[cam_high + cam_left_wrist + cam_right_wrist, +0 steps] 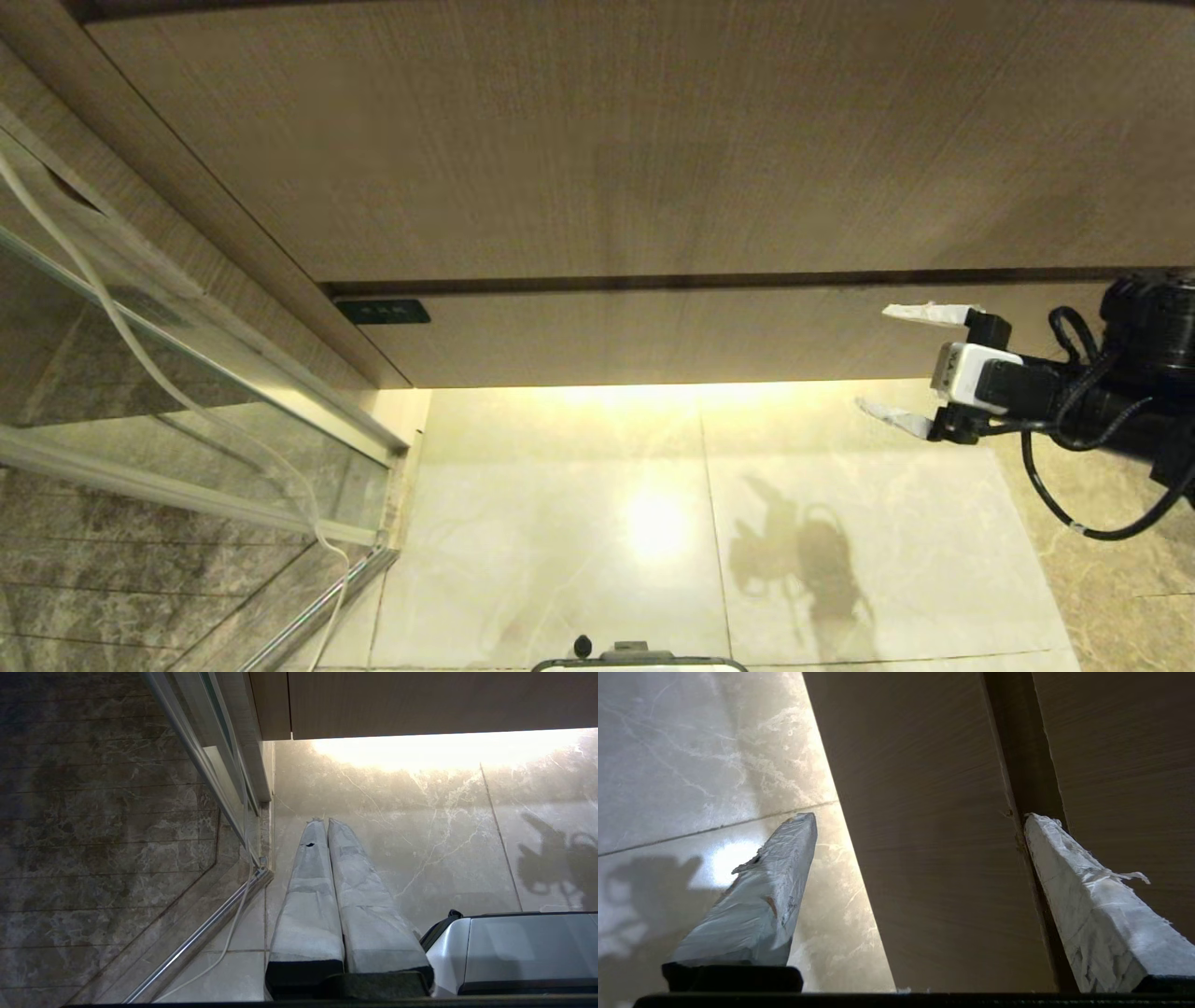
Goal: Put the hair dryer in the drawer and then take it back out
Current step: Pull open the drawer
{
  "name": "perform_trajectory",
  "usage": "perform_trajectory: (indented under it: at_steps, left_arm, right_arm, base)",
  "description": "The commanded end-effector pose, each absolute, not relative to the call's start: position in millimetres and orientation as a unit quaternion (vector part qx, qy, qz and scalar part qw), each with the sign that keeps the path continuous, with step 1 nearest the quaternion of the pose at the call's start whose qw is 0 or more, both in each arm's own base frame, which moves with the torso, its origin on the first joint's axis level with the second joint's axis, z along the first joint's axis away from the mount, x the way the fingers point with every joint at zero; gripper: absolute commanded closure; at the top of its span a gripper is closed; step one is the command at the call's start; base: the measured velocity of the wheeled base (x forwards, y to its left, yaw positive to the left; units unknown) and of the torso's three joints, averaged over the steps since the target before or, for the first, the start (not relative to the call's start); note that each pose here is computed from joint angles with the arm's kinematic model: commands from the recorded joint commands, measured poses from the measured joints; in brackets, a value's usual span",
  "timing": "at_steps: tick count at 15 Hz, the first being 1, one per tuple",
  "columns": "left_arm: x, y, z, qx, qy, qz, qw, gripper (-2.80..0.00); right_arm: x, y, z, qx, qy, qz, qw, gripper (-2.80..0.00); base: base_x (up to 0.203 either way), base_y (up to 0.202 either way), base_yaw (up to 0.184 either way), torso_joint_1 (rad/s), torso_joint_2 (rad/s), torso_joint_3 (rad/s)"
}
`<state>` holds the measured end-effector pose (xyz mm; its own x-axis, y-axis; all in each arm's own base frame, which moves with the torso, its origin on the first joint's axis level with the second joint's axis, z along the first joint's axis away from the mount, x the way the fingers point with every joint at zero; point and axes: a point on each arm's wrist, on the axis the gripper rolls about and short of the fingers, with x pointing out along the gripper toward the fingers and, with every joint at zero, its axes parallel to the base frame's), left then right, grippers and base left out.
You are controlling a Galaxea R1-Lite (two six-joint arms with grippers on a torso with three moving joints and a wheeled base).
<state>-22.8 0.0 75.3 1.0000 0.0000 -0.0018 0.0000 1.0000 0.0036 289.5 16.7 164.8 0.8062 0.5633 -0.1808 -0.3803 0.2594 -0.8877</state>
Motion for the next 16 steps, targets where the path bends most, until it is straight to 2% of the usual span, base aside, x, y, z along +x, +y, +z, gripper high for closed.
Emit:
perform_trajectory:
  at_steps: [1,9,16]
  left_arm:
    - [-23,0,75,0.002,0.001,0.0,1.0,0.0]
    - [-23,0,75,0.002,0.001,0.0,1.0,0.0]
    - [-23,0,75,0.002,0.001,0.0,1.0,0.0]
  right_arm:
    - [308,18,158,-0.528,-0.082,0.305,0.788,-2.8]
    - [344,19,175,-0.516,-0.078,0.299,0.799,-2.8]
    - [351,19,173,-0.515,-0.067,0.296,0.802,-2.8]
  base:
    - [0.0,0.0,0.0,0.0,0.0,0.0]
    - [0.0,0.0,0.0,0.0,0.0,0.0]
    - [0.0,0.0,0.0,0.0,0.0,0.0]
